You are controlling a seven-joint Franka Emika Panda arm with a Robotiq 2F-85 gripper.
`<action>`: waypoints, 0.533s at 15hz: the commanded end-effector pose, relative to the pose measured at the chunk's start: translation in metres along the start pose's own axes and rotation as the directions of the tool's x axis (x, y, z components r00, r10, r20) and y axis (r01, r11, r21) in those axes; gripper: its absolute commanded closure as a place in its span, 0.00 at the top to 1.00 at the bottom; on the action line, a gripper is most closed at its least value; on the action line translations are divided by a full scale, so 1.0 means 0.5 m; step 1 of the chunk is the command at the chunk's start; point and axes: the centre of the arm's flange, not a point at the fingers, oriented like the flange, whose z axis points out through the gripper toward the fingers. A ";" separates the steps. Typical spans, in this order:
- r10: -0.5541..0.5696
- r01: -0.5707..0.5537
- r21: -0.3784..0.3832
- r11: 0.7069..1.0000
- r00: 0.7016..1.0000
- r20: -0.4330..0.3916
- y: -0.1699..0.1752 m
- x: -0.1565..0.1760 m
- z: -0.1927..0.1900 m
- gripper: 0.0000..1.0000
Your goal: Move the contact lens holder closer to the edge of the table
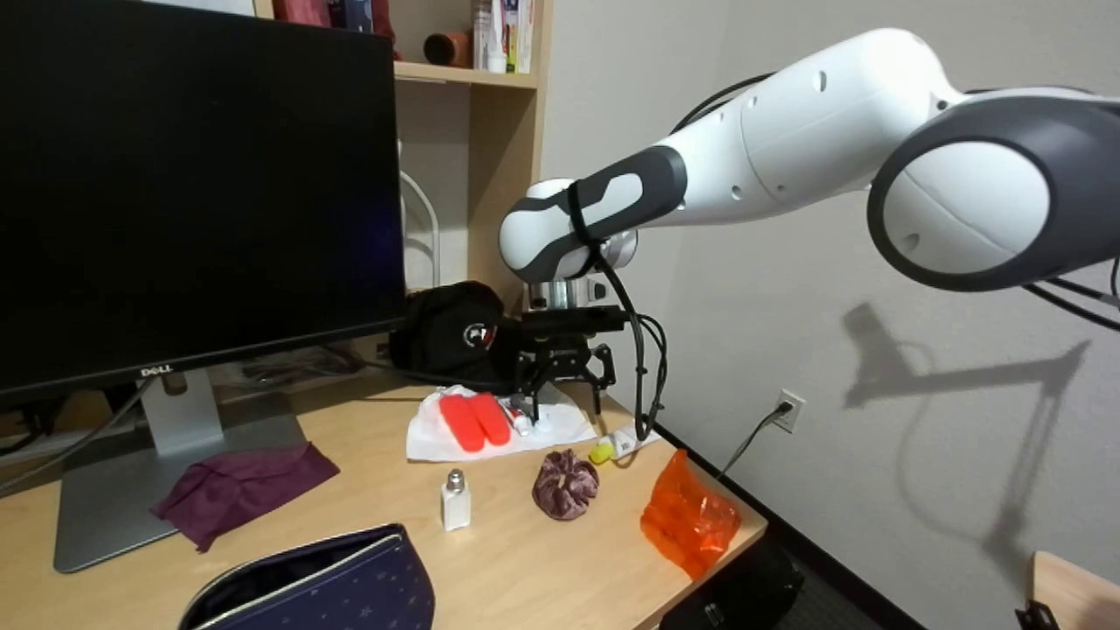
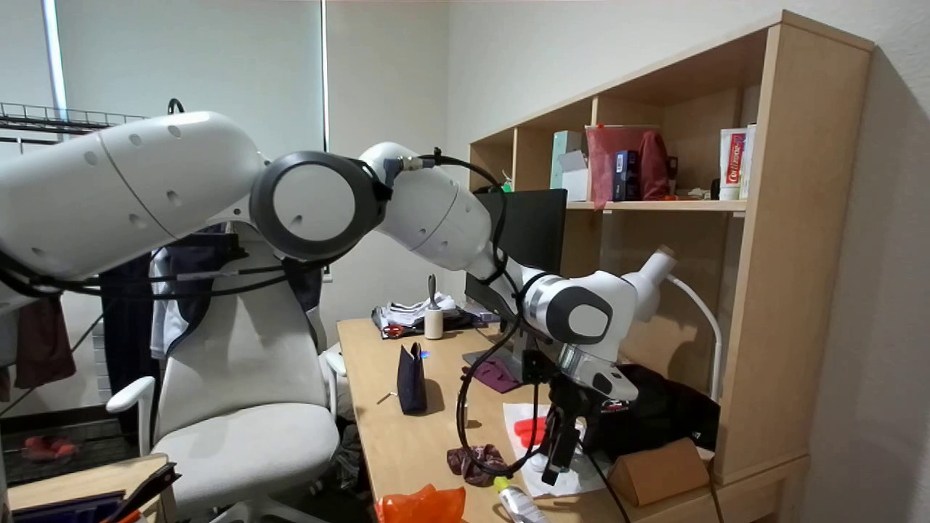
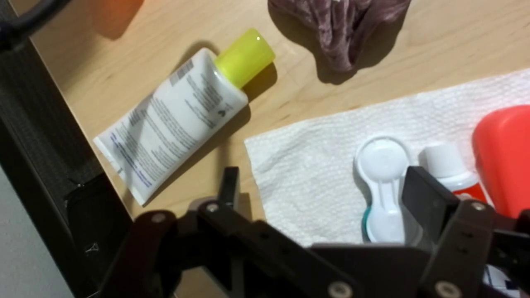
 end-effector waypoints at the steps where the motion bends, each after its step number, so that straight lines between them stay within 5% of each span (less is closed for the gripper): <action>1: 0.010 -0.010 0.015 1.000 1.000 -0.001 -0.023 0.018 -0.001 1.00; 8: -0.012 0.012 0.015 1.000 1.000 0.009 -0.050 0.038 0.017 1.00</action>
